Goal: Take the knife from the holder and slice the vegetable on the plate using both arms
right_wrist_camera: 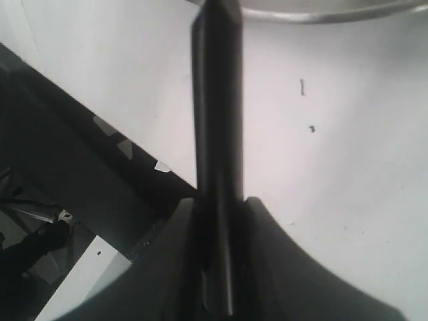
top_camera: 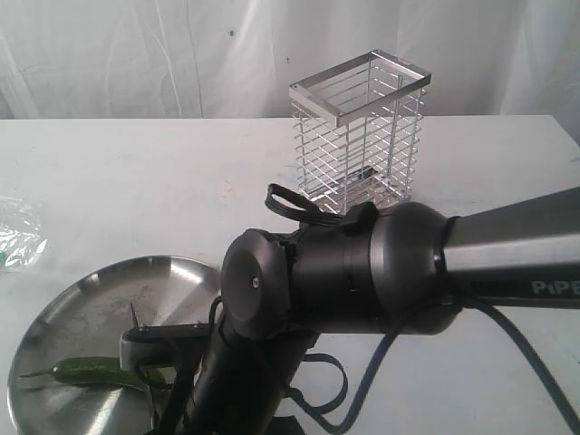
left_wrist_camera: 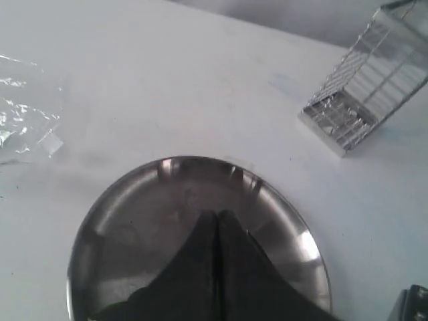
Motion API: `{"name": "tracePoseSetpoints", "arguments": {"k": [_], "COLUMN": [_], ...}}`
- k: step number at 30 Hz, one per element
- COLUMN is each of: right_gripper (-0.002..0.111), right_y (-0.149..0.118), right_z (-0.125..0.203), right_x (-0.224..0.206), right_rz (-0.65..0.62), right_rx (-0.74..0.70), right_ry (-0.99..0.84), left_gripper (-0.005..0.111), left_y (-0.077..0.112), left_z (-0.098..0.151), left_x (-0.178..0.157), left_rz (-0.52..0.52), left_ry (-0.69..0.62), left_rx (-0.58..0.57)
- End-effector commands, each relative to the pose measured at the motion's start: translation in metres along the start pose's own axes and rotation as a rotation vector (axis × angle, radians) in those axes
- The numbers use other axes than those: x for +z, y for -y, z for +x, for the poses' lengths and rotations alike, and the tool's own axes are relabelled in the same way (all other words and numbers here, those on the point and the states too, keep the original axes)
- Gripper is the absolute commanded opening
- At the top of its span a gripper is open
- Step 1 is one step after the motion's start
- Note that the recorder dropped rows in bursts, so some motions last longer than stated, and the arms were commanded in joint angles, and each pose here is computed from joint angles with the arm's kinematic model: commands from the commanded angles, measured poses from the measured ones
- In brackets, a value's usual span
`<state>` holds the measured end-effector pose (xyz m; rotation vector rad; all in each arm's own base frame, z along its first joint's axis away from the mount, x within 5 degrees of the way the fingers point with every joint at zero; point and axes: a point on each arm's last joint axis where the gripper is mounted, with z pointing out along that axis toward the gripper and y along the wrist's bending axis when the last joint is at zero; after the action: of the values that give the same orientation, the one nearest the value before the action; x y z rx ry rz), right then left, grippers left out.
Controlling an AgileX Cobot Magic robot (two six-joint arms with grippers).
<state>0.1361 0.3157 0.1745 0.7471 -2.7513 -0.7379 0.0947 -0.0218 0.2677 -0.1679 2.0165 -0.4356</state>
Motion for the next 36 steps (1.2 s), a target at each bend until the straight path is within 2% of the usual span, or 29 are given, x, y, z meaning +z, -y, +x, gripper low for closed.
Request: {"name": "tracePoseSetpoints", "arguments": {"k": [1,5,10,14,17,18,21,26,30,36], "right_gripper": [0.004,0.004,0.004,0.004,0.004,0.004,0.004,0.004,0.004,0.004], "right_y": [0.000,-0.002,-0.003,-0.008,-0.002,-0.003,-0.011,-0.017,-0.012,-0.014], "right_z": [0.001,0.001,-0.001,-0.010,-0.012,-0.013,-0.014,-0.015,-0.015,-0.009], "right_x": [0.000,0.000,0.000,0.004,0.018,0.024,0.026,0.025,0.030,0.034], "right_rz": [0.004,-0.012,-0.033,-0.114,-0.098,-0.129,-0.159,-0.162,-0.117,-0.053], "right_rx": [0.007,0.039,0.144,0.262,0.315,0.354,0.331,0.304,0.295,0.292], "right_ry": [-0.001,0.003,0.015,0.076,0.038,0.021,0.028,0.035,0.033,0.043], "left_gripper": [0.000,0.002,0.024,0.036,0.036,0.036,0.036,0.036,0.036,0.036], "left_y": [0.007,0.011,0.010,0.011,0.011,0.011,0.017,0.016,0.012,0.012], "left_z": [-0.010,-0.010,-0.011,-0.017,-0.020,-0.017,-0.009,-0.007,0.002,0.002], "left_x": [0.030,0.060,0.087,0.099,0.106,0.109,0.114,0.119,0.129,0.130], "left_rz": [0.025,0.023,0.002,-0.005,-0.011,-0.009,0.015,0.009,-0.007,-0.008], "left_ry": [-0.130,-0.275,-0.353,-0.367,-0.359,-0.381,-0.424,-0.441,-0.499,-0.498], "left_rx": [0.082,0.077,0.095,0.107,0.119,0.123,0.159,0.158,0.143,0.128]}}
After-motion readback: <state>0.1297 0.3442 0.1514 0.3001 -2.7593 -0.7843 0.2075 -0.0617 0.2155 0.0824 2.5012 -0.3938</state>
